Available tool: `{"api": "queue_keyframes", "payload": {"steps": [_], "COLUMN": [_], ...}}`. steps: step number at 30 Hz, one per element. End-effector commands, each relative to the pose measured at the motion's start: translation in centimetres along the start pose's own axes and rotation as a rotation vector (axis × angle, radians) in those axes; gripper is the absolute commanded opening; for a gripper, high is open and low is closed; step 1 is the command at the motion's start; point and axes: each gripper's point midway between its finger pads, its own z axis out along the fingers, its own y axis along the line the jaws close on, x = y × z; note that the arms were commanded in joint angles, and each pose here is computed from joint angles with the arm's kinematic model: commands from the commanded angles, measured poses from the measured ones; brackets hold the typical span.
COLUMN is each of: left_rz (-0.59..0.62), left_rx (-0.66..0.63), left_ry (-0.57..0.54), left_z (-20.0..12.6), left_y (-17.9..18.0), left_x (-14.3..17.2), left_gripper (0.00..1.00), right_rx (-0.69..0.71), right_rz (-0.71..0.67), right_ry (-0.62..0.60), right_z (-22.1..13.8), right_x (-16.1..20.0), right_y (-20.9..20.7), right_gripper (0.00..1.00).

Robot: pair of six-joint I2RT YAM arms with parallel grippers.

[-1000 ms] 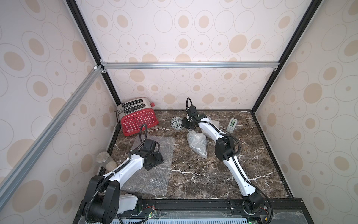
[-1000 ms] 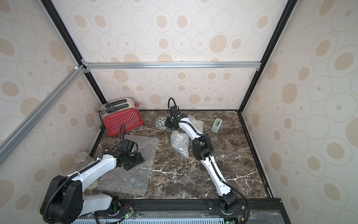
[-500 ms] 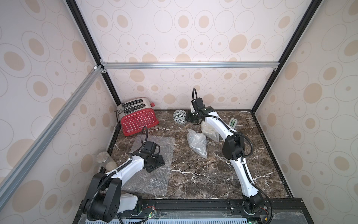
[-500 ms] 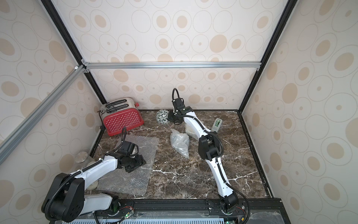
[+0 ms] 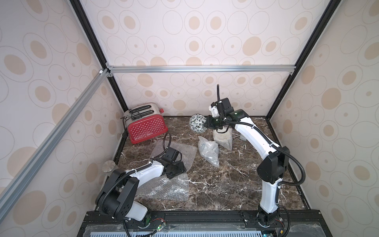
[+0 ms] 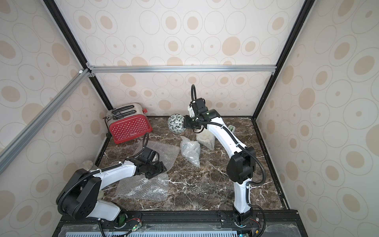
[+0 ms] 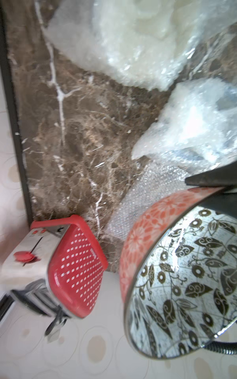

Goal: Wrap bowls in bubble wrap
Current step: Move the bubble wrap to the center of the board, then place the bowl on the bubble wrap.

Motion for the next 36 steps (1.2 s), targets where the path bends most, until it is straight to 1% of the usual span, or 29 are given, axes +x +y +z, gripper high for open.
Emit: {"api": "queue_keyframes", "payload": {"steps": [1, 3, 9, 13, 15, 17, 19, 23, 25, 27, 30, 34, 36], "left_rz": [-0.041, -0.051, -0.045, -0.042, -0.041, -0.029, -0.03, -0.15, -0.199, -0.229, -0.234, -0.261, -0.303], "left_rx": [0.045, 0.088, 0.156, 0.207, 0.217, 0.157, 0.086, 0.051, 0.051, 0.031, -0.027, -0.139, -0.205], "left_ry": [-0.016, -0.036, -0.055, -0.068, -0.059, -0.103, -0.152, -0.231, -0.266, -0.293, -0.315, -0.325, -0.331], "left_z": [0.0, -0.1, 0.0, -0.1, -0.2, -1.4, -3.0, -5.7, -7.0, -8.4, -9.7, -9.7, -9.6], "left_y": [-2.4, -3.8, -7.5, -9.7, -10.0, -8.6, -6.2, -0.7, 1.4, 3.0, 4.7, 7.3, 9.1], "left_x": [-0.4, -0.7, -0.9, -0.7, -0.5, -1.1, -1.9, -3.5, -4.4, -5.5, -7.0, -7.9, -8.0], "left_gripper": [0.7, 0.7, 0.7, 0.7, 0.7, 0.7, 0.7, 0.73, 0.74, 0.74, 0.75, 0.76, 0.77], "right_rx": [-0.028, -0.03, -0.062, -0.044, -0.029, -0.026, -0.026, -0.009, 0.0, 0.003, 0.025, 0.065, 0.072], "right_rz": [-0.033, -0.034, -0.022, -0.027, -0.027, -0.026, -0.017, -0.032, -0.058, -0.079, -0.108, -0.145, -0.159], "right_ry": [0.037, 0.073, 0.196, 0.232, 0.232, 0.228, 0.221, 0.247, 0.27, 0.304, 0.368, 0.437, 0.463], "right_z": [-2.4, -2.9, -3.4, -3.4, -3.6, -3.8, -3.6, -2.7, -1.8, -0.6, 1.7, 5.3, 7.1], "right_x": [2.0, 3.5, 7.7, 9.4, 9.7, 9.8, 9.9, 10.8, 11.4, 12.1, 13.5, 14.9, 15.6], "right_y": [0.3, 0.0, -0.3, -0.9, -1.3, -1.3, -1.4, -1.0, -0.2, 0.8, 2.0, 3.5, 4.3], "right_gripper": [0.0, 0.0, 0.0, 0.0, 0.0, 0.0, 0.0, 0.0, 0.0, 0.0, 0.0, 0.0, 0.0]}}
